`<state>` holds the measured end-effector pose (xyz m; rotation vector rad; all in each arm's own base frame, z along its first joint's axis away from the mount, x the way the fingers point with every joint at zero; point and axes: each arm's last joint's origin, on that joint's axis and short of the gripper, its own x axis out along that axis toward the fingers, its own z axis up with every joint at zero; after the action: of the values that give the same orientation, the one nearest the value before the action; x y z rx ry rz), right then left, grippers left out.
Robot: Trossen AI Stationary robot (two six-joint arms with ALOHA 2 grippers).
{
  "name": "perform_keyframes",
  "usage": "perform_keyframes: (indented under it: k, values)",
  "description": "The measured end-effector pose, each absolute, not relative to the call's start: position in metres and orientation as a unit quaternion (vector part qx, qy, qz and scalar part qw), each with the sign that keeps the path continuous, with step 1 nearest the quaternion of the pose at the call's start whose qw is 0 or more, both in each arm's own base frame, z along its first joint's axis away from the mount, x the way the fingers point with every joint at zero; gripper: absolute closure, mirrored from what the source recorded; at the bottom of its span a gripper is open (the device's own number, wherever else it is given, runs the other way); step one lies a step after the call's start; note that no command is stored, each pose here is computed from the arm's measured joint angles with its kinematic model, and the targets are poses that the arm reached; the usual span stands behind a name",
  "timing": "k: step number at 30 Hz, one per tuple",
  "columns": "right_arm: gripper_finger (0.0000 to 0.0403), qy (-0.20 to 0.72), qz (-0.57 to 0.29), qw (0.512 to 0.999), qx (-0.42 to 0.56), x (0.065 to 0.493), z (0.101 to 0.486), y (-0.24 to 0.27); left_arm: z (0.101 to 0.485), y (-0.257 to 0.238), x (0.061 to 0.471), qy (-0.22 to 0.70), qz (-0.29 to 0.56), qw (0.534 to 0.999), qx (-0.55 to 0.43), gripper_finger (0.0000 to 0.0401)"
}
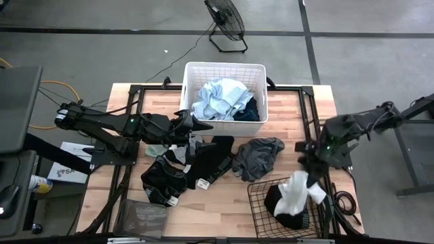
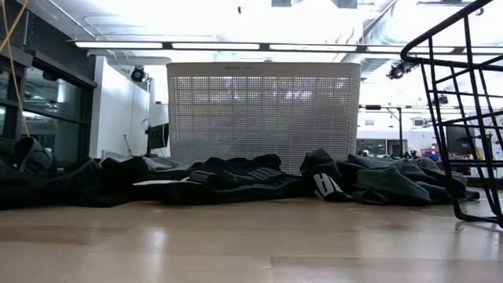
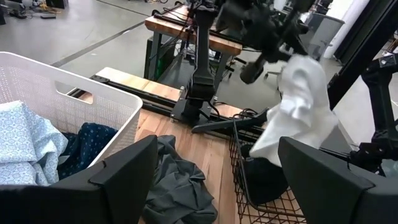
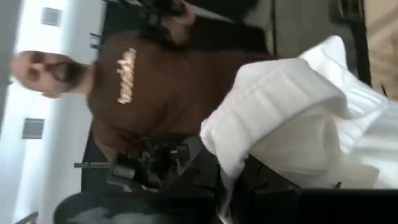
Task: Pick & Place Cloths
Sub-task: Put the white boxer into the wire basket
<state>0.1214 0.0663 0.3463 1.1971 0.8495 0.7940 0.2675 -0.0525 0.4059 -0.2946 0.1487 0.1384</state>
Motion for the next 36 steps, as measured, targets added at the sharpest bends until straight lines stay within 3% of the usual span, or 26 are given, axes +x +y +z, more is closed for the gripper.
perform_keyframes:
  k: [14, 24, 31, 36]
  values:
    - [0.0398, 0.588, 0.142, 0.588, 0.536, 0.122, 0.296, 0.114, 0.406, -0.053, 0.267, 0.074, 0.069, 0.984, -0.146, 0.0073]
    - [0.0398, 0.587, -0.087, 0.618, 0.516, 0.130, 0.259, 0.131, 0.406, -0.052, 0.267, 0.074, 0.069, 0.984, -0.146, 0.0073]
    - [0.0398, 0.575, -0.169, 0.638, 0.484, 0.148, 0.234, 0.143, 0.406, -0.053, 0.267, 0.074, 0.069, 0.984, -0.146, 0.0073]
    - [0.0398, 0.608, -0.201, 0.626, 0.444, 0.157, 0.210, 0.156, 0.405, -0.052, 0.267, 0.079, 0.070, 0.984, -0.145, 0.0073]
